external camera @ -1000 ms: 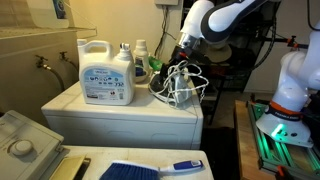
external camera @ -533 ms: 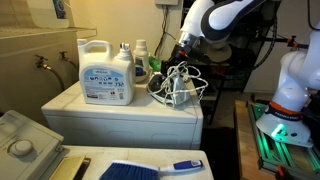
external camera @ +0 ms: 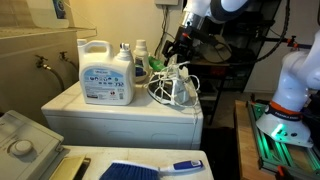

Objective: Put the iron in a lying position

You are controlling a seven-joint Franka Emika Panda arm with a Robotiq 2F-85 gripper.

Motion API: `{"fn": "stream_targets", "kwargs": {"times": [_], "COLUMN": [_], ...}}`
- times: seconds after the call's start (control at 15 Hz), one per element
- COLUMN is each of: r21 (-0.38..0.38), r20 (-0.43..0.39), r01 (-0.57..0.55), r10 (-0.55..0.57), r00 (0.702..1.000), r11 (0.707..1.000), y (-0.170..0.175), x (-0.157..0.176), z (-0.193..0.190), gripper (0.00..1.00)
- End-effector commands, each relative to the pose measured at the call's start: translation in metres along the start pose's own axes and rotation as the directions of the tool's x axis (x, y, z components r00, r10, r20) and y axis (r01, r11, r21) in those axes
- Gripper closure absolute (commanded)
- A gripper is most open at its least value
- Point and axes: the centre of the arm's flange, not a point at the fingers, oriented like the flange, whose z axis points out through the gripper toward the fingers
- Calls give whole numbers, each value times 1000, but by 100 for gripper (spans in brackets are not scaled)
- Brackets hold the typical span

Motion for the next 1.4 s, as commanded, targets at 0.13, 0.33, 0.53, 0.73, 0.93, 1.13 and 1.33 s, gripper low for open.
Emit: {"fn": "stream_targets", "kwargs": {"times": [0.13, 0.33, 0.53, 0.73, 0.93, 1.13, 1.33], "r21": [-104, -166, -192, -214, -223, -198, -198], "r20": [-17, -23, -70, -123, -146, -137, -143], "r01": [-25, -28, -30, -23, -14, 5, 7], "r10": [23, 25, 17, -4, -20, -33, -36], "r00": [1000, 999, 997, 992, 989, 990, 989], "r11": [994, 986, 981, 977, 975, 980, 980], "y": [4, 10, 16, 19, 22, 15, 15], "x": [-4, -9, -14, -18, -23, -21, -22], "z": [-70, -101, -125, -142, -152, -150, -152], "gripper": [0, 1, 0, 0, 0, 0, 0]}}
